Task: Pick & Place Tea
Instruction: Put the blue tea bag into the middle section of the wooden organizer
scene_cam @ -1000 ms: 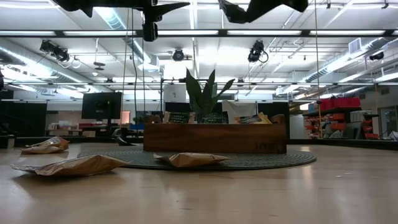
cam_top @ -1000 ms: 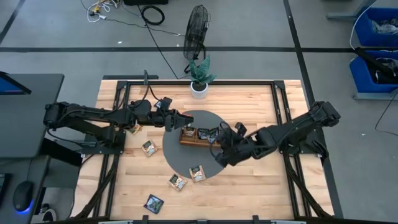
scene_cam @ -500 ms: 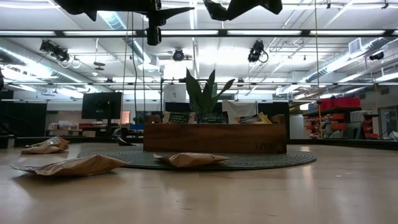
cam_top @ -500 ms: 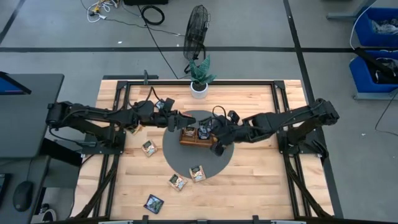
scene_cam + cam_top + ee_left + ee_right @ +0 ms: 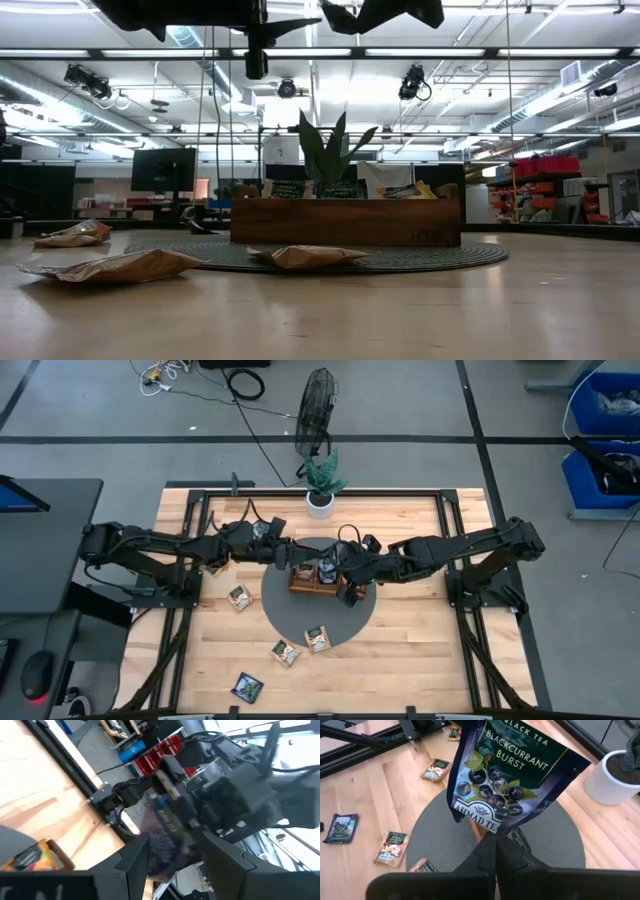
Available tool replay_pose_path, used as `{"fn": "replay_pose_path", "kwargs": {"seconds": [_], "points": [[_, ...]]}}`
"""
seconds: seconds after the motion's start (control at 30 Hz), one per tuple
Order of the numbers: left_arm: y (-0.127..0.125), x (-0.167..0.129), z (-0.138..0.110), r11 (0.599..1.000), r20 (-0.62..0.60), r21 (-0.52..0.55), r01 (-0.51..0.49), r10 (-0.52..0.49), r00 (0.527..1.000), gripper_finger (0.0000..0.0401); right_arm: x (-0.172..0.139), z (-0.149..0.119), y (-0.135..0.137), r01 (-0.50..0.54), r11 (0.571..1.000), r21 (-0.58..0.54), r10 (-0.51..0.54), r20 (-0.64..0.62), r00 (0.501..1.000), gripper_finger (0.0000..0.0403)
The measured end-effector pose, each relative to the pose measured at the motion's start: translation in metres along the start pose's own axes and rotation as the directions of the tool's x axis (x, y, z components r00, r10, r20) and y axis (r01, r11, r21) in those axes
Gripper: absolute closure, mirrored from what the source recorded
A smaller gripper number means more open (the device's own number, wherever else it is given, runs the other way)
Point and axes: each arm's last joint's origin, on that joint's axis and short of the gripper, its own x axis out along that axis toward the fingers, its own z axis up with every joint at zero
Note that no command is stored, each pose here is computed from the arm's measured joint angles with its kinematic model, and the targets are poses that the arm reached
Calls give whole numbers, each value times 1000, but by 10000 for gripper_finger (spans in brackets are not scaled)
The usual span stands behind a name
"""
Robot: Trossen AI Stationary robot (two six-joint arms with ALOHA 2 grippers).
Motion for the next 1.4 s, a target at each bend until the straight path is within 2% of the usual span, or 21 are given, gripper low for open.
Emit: {"fn": "replay_pose_path", "kwargs": {"seconds": [0.1,0.3,0.4,0.63,1.07,1.2,1.3,1.4], "points": [[-5,4,3,999,-9,22,27,-26,1000,220,1,1,-2,3,1000,2,-3,-5,1000,403],[-8,8,7,998,-17,61,7,-6,1000,235,0,0,-1,-1,1000,-13,1,-3,1000,403],[-5,8,7,998,-39,59,-7,9,999,269,0,1,-1,-3,1000,-10,4,3,1000,403],[-1,7,11,996,-89,86,12,-5,996,388,1,1,-1,13,1000,-14,-13,11,1000,403],[11,4,25,995,-114,98,4,7,993,399,-3,-4,6,-11,999,-38,11,-4,1000,403],[14,3,32,992,-105,124,14,-1,994,399,-4,-11,6,-14,998,-63,9,-70,998,401],[17,1,37,991,-91,132,1,11,996,400,-5,-14,7,-34,997,-74,26,-103,994,388],[19,0,40,982,-109,189,17,4,994,400,-6,-18,8,-37,995,-88,25,-139,990,367]]}}
